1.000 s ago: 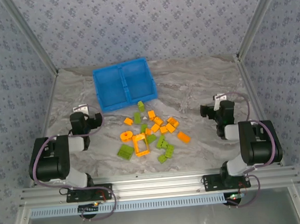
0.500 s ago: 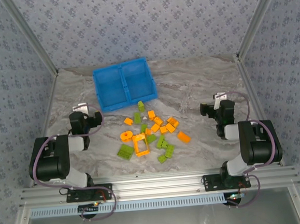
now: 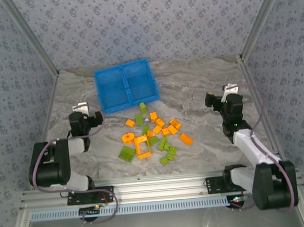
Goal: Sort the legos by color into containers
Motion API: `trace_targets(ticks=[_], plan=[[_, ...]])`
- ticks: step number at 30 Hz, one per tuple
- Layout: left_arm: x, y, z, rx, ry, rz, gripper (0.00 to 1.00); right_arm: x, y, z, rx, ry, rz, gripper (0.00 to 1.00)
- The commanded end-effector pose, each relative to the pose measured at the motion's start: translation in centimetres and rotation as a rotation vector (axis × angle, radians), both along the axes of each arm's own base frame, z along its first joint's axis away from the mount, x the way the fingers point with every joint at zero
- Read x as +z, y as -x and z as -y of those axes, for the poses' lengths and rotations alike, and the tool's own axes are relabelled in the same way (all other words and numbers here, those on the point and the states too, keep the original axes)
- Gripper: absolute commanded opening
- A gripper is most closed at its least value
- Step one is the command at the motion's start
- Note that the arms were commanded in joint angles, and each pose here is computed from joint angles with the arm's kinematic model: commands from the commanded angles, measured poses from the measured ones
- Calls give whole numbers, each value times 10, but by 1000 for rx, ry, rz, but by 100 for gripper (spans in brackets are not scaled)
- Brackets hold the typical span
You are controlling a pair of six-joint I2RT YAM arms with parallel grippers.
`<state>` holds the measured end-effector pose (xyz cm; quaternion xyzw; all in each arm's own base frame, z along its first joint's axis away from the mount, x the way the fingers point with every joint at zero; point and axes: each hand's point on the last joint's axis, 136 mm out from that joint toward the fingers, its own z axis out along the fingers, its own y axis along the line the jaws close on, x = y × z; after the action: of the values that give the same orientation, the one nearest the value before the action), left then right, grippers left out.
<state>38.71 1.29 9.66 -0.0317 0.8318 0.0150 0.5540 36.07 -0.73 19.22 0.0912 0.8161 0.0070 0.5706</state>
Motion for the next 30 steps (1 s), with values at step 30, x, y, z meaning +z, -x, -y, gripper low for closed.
trace_targets(ticks=[30], plan=[[152,116,130,-551,212,-444,99,-105,11,-294,629,26,-870,98]])
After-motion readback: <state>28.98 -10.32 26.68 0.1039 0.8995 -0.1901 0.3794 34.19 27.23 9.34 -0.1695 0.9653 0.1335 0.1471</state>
